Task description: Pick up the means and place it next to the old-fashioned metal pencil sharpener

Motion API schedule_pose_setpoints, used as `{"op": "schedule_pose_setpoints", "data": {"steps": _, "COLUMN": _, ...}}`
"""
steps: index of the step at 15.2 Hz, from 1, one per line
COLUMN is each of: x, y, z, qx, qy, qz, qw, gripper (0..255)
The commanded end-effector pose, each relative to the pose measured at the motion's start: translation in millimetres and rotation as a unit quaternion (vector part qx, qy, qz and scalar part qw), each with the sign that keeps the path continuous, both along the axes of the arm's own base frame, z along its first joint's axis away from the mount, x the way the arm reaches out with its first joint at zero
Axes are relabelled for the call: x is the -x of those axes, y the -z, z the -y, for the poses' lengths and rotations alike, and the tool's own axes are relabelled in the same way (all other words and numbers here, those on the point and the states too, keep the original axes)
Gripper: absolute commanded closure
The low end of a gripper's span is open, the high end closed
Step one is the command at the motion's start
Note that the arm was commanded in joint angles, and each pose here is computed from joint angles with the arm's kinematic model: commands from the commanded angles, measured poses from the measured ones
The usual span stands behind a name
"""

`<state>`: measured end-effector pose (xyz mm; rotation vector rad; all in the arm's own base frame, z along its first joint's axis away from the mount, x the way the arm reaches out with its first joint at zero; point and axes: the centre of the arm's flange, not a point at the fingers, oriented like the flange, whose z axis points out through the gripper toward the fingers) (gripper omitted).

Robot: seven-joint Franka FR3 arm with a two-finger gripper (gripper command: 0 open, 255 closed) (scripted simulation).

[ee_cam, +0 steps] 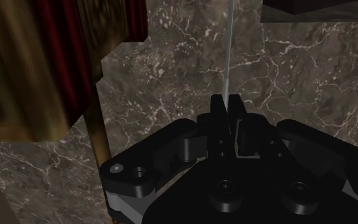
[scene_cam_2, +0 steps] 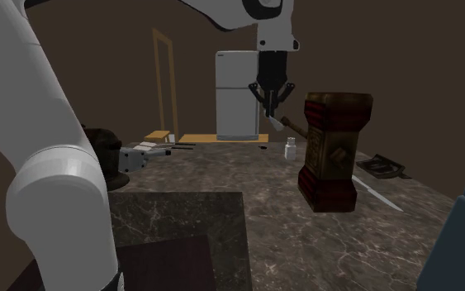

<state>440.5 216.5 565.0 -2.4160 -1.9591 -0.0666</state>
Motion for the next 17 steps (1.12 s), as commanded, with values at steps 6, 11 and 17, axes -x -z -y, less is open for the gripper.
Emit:
{"op": "schedule_pose_setpoints", "data": {"steps": 6, "x": -1, "y": -36, "z": 1, "qx": 0.000, "qy": 0.000, "qz": 0.000, "qw": 1.0000, "gripper": 255}}
{"op": "schedule_pose_setpoints", "data": {"steps": 11, "x": -1, "y": -62, "z": 1, "qx": 0.000, "qy": 0.000, "qz": 0.000, "qw": 1.0000, "gripper": 255}}
{"op": "schedule_pose_setpoints", "data": {"steps": 17, "x": 71, "y": -62, "z": -34, "qx": 0.000, "qy": 0.000, "qz": 0.000, "qw": 1.0000, "gripper": 255}}
